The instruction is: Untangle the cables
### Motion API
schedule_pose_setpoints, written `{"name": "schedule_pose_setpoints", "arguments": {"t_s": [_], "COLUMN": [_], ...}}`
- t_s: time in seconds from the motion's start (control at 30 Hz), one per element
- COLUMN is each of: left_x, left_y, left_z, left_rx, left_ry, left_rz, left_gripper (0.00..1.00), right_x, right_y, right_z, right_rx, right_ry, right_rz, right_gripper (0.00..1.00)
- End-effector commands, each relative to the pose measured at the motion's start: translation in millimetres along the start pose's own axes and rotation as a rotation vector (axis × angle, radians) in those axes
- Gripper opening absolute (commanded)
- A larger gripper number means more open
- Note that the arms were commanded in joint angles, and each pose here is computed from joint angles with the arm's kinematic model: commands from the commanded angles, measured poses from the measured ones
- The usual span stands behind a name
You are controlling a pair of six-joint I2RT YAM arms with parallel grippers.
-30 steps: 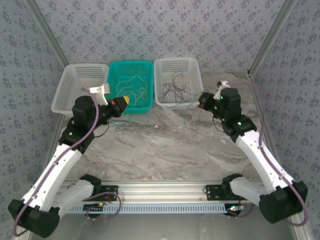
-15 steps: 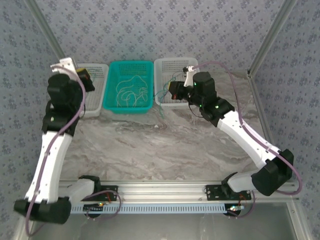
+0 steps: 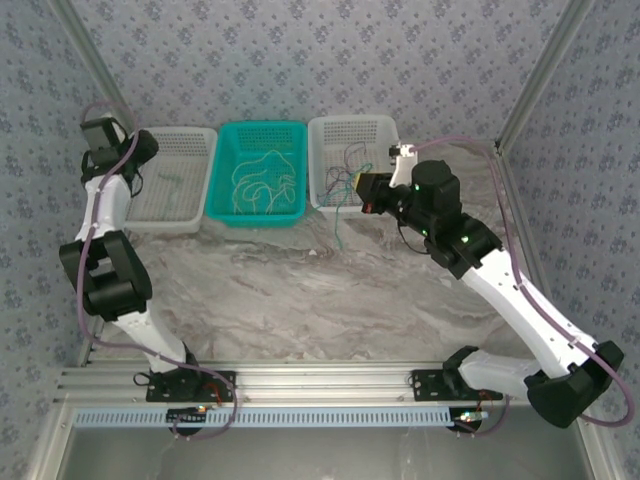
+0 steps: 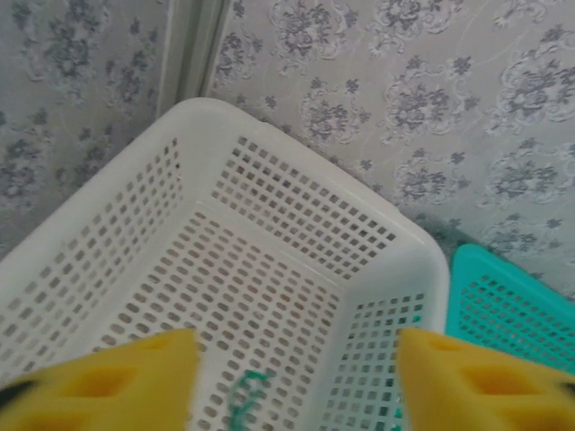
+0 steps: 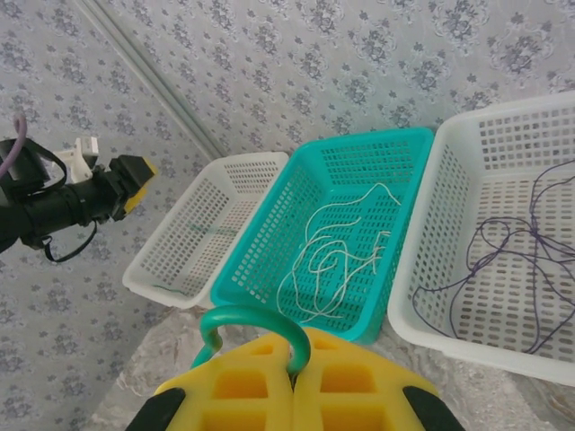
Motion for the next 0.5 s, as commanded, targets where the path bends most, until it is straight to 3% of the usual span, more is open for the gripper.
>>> {"name": "schedule_pose_setpoints", "arguments": {"t_s": [0.0,0.07,0.27,0.4,0.47], "left_x": [-38.3,-57.4,-107.6,-158.3,-188.9], "left_y": [-36.5,-37.6,-14.6,16.5,42.1], "left_z": [-35.7,-48.1,-105.0,-166.3,-198.8], "left_rx": [-0.042,-0.087,-0.132,0.046,0.212], "left_ry": [0.208,0.308,0.669,0.888,0.994], "left_rz": [-0.099,-0.092,0.054,0.108,0.144], "left_gripper": [0.83,0.92,0.93,0.93,0.92], "right_x": [-1.6,2.7,24.0,37.0,41.7], "right_y": [3.6,4.3,6.5,7.2,6.6], "right_z": [-7.5,-8.1,-4.4,2.3,7.0], "right_rx": [-0.025,-0.021,-0.005,-0.017,-0.026], "right_ry": [0.051,0.047,-0.003,-0.060,-0.099], "right_rz": [0.002,0.006,0.043,0.092,0.116], "right_gripper": [0.00,0.00,0.00,0.00,0.00]}}
Point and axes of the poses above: each hand's point on the last joint's axis, 136 mm out from that joint toward the fingers, its own x axis out along the fingers, its own z axis along the line the jaws close on, y = z × x, the point moved 8 cm from there along -x, back along the fingers, and after that the axes turned 6 degrees about x, right-handed, at the moved point
